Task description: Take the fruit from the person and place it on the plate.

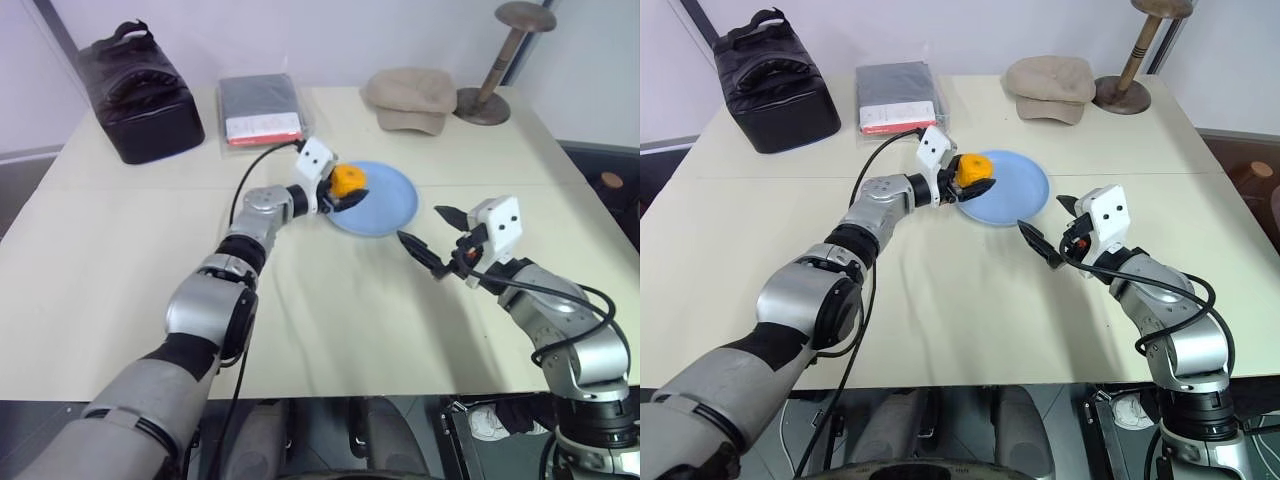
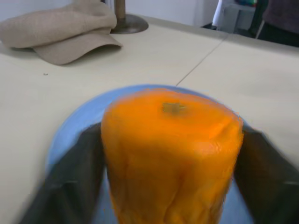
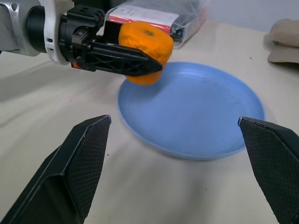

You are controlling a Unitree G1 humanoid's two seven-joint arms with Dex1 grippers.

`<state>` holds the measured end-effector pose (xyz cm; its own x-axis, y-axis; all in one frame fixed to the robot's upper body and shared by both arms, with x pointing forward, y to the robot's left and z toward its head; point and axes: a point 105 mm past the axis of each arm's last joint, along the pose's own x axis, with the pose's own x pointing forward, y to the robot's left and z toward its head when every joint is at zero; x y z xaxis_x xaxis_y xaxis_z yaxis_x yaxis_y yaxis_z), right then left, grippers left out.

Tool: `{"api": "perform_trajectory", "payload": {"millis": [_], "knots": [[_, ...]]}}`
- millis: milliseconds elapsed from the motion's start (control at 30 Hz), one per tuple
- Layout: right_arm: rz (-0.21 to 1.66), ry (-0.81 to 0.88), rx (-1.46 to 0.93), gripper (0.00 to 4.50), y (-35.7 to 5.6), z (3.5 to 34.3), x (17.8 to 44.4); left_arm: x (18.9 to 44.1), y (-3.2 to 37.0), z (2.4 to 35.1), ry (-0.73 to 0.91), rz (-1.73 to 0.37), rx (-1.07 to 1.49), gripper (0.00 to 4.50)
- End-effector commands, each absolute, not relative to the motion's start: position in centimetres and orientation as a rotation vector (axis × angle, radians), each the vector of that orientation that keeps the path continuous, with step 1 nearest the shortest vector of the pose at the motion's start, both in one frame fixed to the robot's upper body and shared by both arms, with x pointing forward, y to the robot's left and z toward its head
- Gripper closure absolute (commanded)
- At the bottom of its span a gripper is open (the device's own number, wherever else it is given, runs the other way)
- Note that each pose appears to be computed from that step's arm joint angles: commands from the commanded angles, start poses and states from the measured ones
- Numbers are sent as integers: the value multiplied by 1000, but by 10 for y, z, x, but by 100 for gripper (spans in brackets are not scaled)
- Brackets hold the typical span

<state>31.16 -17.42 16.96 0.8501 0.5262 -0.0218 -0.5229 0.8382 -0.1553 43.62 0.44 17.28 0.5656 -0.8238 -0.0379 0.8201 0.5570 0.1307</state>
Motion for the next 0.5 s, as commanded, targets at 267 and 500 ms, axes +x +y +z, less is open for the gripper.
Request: {"api": "perform_trajectory", "payload": {"millis": [267, 500], "knots": [[552, -101, -169, 0, -173, 188, 311, 453, 40, 234, -208, -838, 101, 3], [543, -125, -175, 0, -183, 198, 320, 456, 137, 299, -356, -669, 140, 3]]}}
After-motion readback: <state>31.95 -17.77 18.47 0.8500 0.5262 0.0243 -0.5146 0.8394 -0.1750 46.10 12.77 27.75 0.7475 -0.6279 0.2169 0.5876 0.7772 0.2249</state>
